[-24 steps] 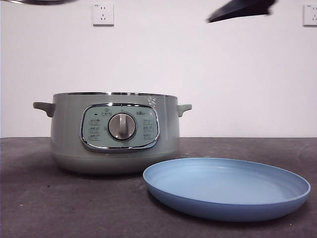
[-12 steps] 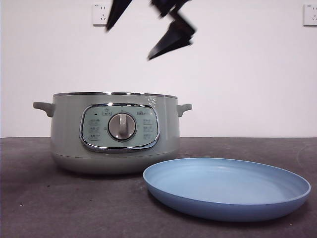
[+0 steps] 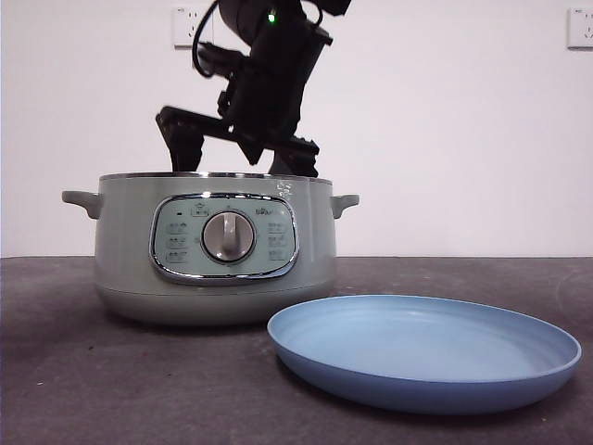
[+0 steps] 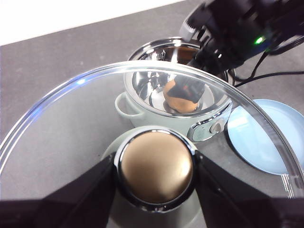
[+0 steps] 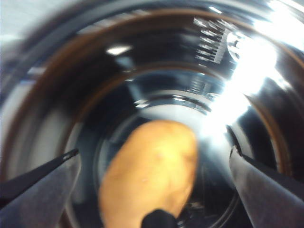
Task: Take the potato out from the steamer,put the potato on the plate,close the lid
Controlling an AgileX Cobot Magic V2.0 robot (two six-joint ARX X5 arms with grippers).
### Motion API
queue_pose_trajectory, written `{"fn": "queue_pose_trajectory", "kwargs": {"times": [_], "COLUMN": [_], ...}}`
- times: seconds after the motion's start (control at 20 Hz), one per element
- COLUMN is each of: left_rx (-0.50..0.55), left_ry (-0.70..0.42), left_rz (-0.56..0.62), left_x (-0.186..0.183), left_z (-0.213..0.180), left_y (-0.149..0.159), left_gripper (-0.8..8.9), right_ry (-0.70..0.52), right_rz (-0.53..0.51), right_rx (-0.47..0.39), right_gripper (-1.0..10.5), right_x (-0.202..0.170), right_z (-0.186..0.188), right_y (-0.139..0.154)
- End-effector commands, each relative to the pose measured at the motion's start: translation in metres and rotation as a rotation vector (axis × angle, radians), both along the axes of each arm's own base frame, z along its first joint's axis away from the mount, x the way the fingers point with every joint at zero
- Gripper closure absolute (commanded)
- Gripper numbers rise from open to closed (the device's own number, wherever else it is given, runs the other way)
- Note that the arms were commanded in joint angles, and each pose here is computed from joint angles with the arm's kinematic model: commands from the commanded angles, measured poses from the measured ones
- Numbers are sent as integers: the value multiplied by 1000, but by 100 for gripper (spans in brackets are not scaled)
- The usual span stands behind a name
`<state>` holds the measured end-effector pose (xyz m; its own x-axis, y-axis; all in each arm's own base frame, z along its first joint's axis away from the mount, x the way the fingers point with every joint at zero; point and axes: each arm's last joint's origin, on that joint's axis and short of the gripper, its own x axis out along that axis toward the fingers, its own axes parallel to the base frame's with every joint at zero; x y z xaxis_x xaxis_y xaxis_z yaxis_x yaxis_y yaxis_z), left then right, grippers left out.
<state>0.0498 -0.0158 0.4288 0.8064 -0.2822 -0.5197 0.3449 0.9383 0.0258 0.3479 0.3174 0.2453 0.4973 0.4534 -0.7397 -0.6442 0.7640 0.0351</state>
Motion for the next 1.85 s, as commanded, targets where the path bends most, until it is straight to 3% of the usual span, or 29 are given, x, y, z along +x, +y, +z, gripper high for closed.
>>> {"fn": "queue_pose_trajectory", "kwargs": {"times": [0.05, 0.3, 0.5, 0.6, 0.8, 1.1, 1.35, 1.6, 1.85], "left_rx": [-23, -23, -16, -17, -8, -9, -31, -31, -32], "left_ry": [-57, -57, -59, -60, -63, -74, -74, -74, -76], "left_rz": [-5, -5, -9, -9, -15, -20, -64, -64, -64], "left_x": [-2, -2, -2, -2, -2, -1, -2, -2, -2], "left_z": [6, 6, 6, 6, 6, 7, 7, 7, 8], "left_y": [0, 0, 0, 0, 0, 0, -1, -1, -1], "left_gripper": [822, 822, 822, 822, 822, 822, 822, 822, 822], "right_ry": [8, 25, 40, 44, 2, -124, -111, -64, -25], "right_rz": [5, 0, 1, 4, 1, 11, 1, 4, -31], "right_rx": [-15, -31, -42, -41, -6, 85, -14, -56, -47], "right_gripper": [393, 448, 844, 963, 963, 964, 965, 965, 965], "right_x": [4, 6, 5, 5, 3, -45, -105, -134, -158], "right_z": [-14, -26, -27, -27, -8, 105, 163, 153, 94], "right_y": [5, 7, 6, 6, 3, -40, -98, -124, -146]}}
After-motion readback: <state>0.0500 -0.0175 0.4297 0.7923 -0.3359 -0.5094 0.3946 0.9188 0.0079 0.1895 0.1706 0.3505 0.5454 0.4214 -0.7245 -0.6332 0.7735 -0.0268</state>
